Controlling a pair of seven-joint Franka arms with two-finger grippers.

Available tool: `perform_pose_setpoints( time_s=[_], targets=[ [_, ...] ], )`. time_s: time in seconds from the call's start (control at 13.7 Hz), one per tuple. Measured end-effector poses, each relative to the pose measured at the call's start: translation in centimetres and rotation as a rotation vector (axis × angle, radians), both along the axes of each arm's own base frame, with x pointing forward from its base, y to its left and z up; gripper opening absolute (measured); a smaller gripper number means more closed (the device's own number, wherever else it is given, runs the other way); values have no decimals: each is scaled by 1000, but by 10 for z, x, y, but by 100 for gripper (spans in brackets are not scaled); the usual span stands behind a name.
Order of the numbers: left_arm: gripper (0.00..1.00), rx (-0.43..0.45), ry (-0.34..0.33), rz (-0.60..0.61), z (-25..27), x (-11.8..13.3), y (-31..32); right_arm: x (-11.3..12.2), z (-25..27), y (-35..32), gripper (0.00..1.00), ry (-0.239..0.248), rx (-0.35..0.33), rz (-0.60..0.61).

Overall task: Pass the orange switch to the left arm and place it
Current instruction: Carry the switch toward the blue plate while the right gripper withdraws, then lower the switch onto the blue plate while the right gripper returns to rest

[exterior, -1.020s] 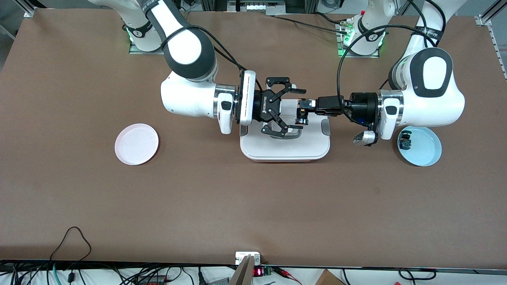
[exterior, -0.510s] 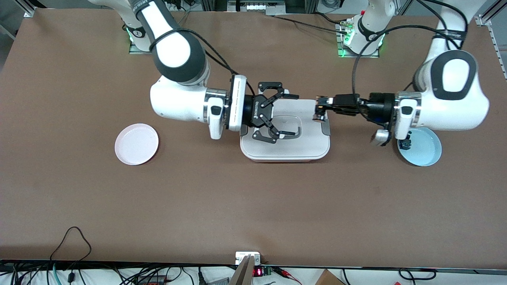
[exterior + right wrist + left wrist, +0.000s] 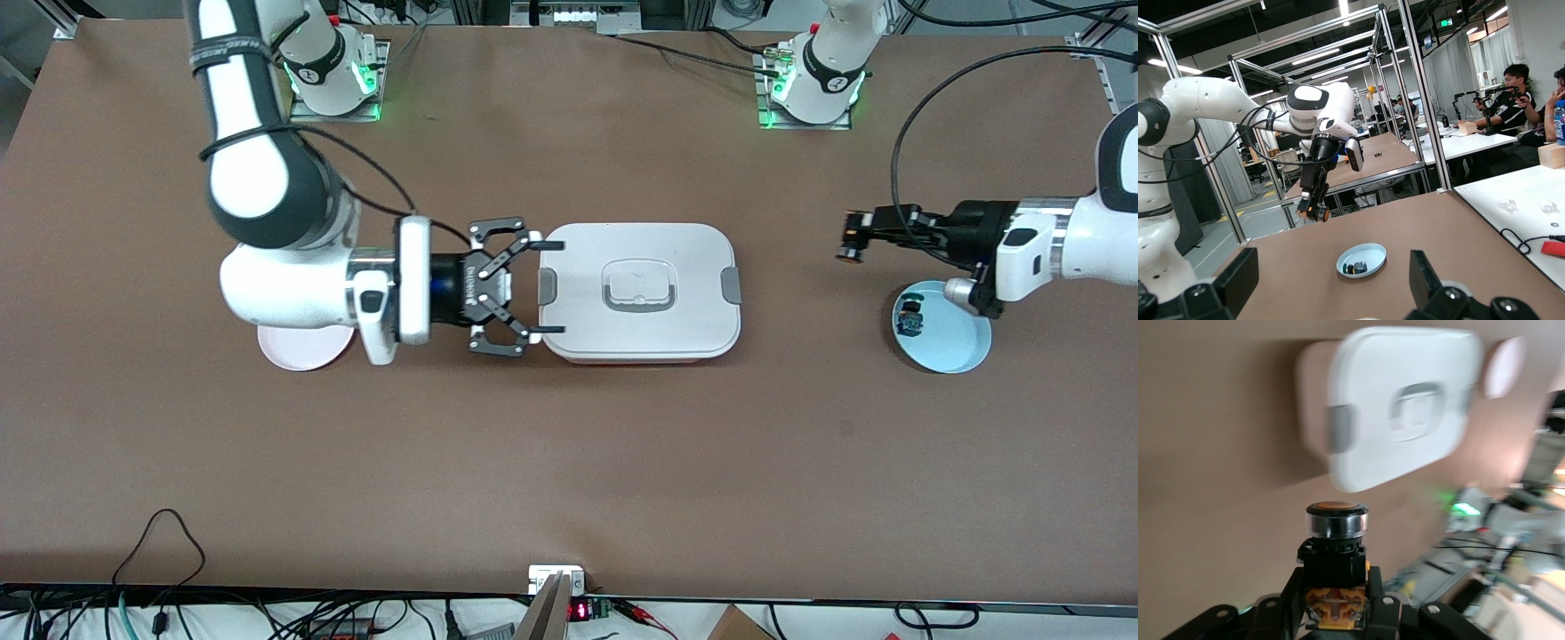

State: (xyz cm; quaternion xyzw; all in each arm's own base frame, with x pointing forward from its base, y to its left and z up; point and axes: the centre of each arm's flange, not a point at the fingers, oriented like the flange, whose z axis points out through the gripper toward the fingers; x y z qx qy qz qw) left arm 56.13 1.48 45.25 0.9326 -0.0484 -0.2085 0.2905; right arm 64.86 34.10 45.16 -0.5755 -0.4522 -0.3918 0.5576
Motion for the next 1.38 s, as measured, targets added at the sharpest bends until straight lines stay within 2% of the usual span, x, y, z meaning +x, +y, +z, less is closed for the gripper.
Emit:
perform_pose_setpoints(
  time_s=[0.15, 0.29, 0.44, 0.58, 0.95, 1.24, 1.38],
  targets=[
    [41, 207, 2, -81, 0, -8, 22, 7, -4, -29, 100, 10, 0, 11],
    [41, 366, 5, -152, -3, -12, 39, 12, -5, -52, 100, 34, -16, 19],
    [41, 524, -23, -207, -22, -11, 57, 15, -6, -71, 100, 82, -58, 32],
    [41, 620, -93, -236, -59, -10, 74, 16, -4, -91, 100, 162, -117, 42],
    [41, 694, -265, -242, -151, -36, 121, 13, -7, -138, 100, 404, -371, 24],
    [41, 709, -331, -289, -199, -47, 152, 8, -27, -163, 100, 640, -621, -43],
    [41, 701, -349, -315, -221, -47, 158, 5, -27, -168, 100, 750, -710, -97]
  ],
)
